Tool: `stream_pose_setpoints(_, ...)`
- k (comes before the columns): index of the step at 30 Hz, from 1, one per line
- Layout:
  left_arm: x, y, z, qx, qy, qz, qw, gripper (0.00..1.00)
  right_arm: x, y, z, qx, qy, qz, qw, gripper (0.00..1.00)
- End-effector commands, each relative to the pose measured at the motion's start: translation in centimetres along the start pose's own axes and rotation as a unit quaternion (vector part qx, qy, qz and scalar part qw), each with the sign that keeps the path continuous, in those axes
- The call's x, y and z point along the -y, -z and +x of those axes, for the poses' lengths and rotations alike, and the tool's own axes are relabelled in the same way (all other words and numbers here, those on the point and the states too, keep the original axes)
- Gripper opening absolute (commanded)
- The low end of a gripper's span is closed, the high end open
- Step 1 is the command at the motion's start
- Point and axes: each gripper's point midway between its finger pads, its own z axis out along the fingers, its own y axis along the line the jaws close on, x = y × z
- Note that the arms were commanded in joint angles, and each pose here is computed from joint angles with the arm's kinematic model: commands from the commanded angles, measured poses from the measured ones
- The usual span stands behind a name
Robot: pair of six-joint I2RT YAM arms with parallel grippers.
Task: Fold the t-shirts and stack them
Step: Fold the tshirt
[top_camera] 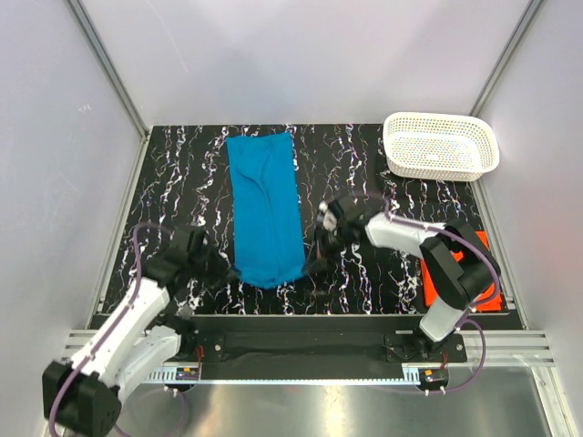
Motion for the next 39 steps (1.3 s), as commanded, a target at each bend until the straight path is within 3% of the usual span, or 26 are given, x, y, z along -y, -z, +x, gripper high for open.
stream_pose_setpoints(1,4.2,0.9,-3.9,0.051,-0.046,0.009,0.998,0.00,-4.1,4.7,-6.8,0.083,0.048,-0.017,0.995,0.00)
stream_pose_setpoints(9,8.7,-0.4,-15.7,0.107,-0.053,-0.023,0.993,0.00,-6.3,6.1,-17.0,0.092,0.040,-0.026,0.995,0.00)
stream_pose_setpoints(14,10.0,-4.0,-20.7,0.082,-0.063,-0.028,0.994,0.00,-7.0,5.8,-22.2,0.093,0.038,-0.036,0.994,0.00)
stream_pose_setpoints(24,12.2,-9.4,-24.1,0.018,-0.065,0.017,0.998,0.00,-7.0,6.0,-26.9,0.110,0.021,-0.040,0.993,0.00)
stream_pose_setpoints(39,12.6,-11.9,-26.3,0.005,-0.044,0.025,0.999,0.01,-4.8,4.8,-30.6,0.113,-0.006,-0.060,0.992,0.02)
